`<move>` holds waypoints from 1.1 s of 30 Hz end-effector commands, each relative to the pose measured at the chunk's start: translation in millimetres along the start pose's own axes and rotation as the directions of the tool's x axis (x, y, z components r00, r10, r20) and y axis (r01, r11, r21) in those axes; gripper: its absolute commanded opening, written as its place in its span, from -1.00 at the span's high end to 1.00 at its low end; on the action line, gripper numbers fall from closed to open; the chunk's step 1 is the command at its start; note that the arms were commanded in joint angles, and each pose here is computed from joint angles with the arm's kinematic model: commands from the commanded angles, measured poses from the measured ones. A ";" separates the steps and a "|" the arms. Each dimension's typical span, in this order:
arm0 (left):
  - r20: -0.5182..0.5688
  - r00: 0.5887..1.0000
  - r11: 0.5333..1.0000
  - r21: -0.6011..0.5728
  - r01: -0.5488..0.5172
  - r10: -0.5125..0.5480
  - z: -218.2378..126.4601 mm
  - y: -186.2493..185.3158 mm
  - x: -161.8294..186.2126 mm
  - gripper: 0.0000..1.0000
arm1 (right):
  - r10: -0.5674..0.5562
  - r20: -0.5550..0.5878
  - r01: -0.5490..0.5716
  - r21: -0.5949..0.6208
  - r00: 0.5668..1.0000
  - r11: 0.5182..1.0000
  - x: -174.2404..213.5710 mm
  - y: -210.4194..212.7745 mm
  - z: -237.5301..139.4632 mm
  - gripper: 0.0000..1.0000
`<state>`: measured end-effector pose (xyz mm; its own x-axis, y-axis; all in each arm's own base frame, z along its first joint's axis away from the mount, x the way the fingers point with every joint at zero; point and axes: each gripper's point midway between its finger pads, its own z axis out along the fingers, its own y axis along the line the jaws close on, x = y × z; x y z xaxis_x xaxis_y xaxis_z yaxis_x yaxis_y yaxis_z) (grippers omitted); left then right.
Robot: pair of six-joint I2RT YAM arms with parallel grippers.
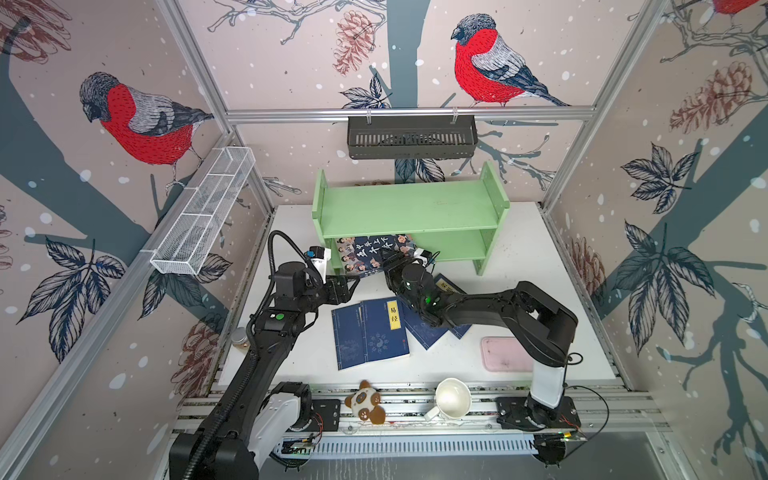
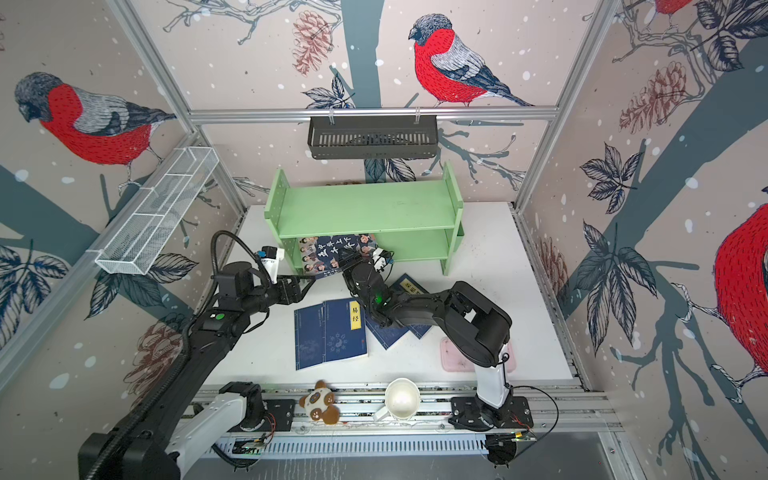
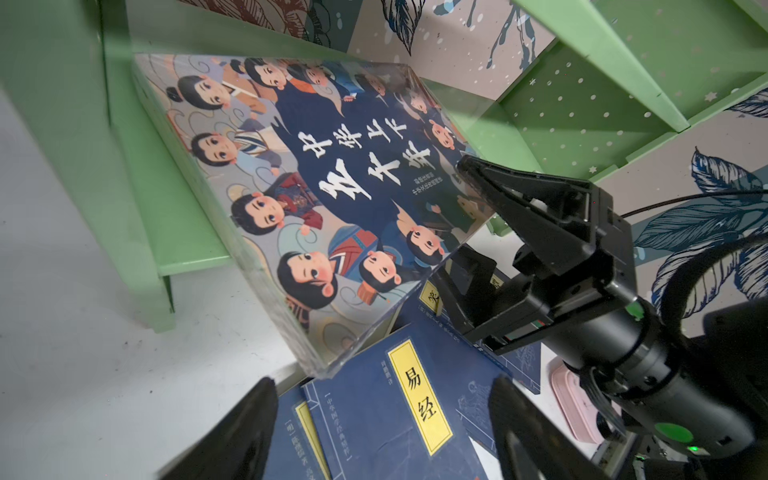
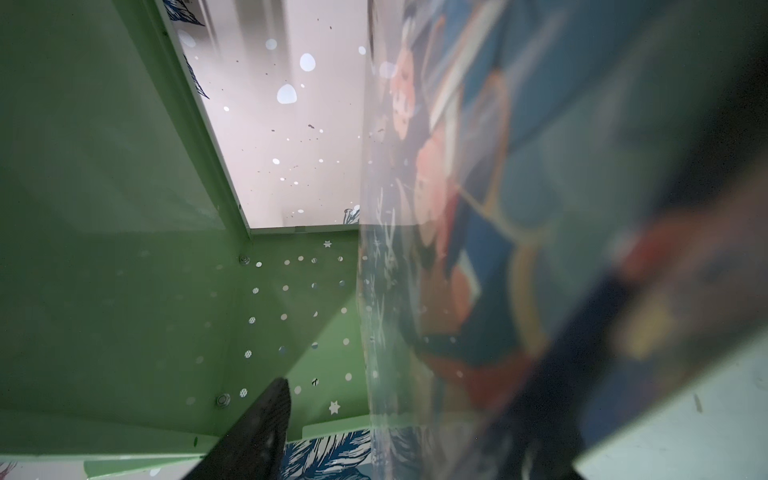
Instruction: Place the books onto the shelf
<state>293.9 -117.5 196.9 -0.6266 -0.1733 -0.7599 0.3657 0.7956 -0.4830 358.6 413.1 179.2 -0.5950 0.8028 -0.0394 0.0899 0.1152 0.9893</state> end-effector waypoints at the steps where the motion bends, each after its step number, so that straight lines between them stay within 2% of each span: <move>1: 0.012 0.994 0.991 -0.085 -0.105 0.106 -4.8 11.6 -4.1 -0.52 | 0.042 -0.042 -0.045 -0.066 0.998 0.997 4.7 19.9 -2.8 -0.42; 5: 0.004 0.979 0.963 -0.182 -0.201 0.205 -11.1 27.4 -0.6 -0.47 | 0.047 -0.053 -0.051 -0.069 0.997 0.996 5.6 19.9 -3.7 -0.42; 10: -0.030 0.958 0.946 -0.150 -0.286 0.285 -7.0 28.4 16.3 -0.38 | 0.053 -0.077 -0.059 -0.075 0.996 0.995 9.0 21.5 -2.6 -0.42; 15: -0.049 0.966 0.953 -0.158 -0.258 0.253 3.4 37.3 26.5 -0.37 | 0.050 -0.108 -0.057 -0.064 0.993 0.996 14.8 17.1 1.0 -0.42; 20: -0.010 0.972 0.947 -0.224 -0.230 0.234 7.7 48.9 12.9 -0.37 | 0.060 -0.114 -0.068 -0.063 0.992 0.996 13.7 12.8 -1.5 -0.42; 25: 0.040 0.973 0.956 -0.197 -0.215 0.228 9.7 41.0 -1.4 -0.43 | 0.058 -0.115 -0.066 -0.069 0.992 0.995 12.9 14.7 -3.5 -0.42; 33: 0.038 0.980 0.959 -0.213 -0.185 0.197 16.5 48.4 -0.5 -0.43 | 0.058 -0.128 -0.069 -0.084 0.990 0.994 12.1 18.4 -4.5 -0.42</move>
<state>313.9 -89.4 155.1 -0.5612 -0.0128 -0.8276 0.3243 0.9165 -0.2341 352.3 419.3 176.8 -0.6655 0.7464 0.0018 0.0957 0.0829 0.9920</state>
